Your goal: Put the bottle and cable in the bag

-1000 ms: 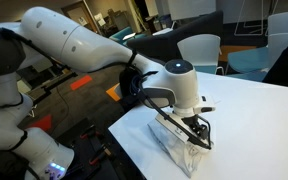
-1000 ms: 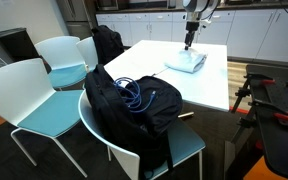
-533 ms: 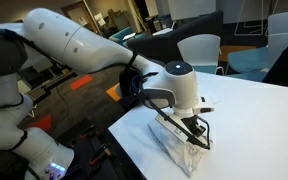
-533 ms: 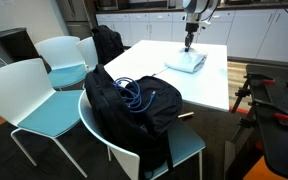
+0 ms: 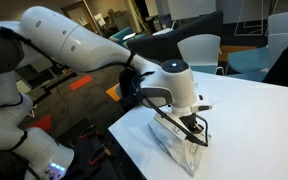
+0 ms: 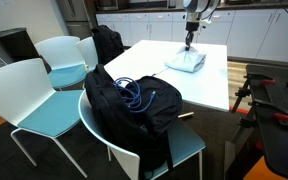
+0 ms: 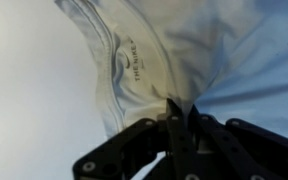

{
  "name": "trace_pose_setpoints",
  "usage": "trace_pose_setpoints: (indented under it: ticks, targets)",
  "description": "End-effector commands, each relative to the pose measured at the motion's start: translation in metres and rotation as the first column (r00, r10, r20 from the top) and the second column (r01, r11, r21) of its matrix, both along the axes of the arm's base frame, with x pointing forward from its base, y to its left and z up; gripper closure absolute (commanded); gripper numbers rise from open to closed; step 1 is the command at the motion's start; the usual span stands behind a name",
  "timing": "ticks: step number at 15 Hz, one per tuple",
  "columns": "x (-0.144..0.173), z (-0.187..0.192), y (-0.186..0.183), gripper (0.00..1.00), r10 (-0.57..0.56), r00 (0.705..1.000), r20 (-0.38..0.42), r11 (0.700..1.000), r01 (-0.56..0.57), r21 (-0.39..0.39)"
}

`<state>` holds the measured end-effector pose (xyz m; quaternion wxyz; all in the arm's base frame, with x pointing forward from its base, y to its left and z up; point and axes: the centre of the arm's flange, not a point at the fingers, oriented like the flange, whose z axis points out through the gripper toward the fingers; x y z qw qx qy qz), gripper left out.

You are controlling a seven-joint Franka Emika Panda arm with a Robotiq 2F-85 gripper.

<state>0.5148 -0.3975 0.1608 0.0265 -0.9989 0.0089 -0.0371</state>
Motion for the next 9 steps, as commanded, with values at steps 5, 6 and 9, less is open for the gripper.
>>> trace_pose_setpoints:
  ticks: [5,6,9]
  targets:
    - [-0.017,0.117,0.068,0.98,0.177,0.983,0.042,0.966,-0.165,-0.201]
    - [-0.017,0.133,0.078,0.98,0.215,0.976,0.04,0.954,-0.201,-0.221]
    - [-0.015,0.174,0.126,0.98,0.33,0.944,0.002,0.898,-0.313,-0.309]
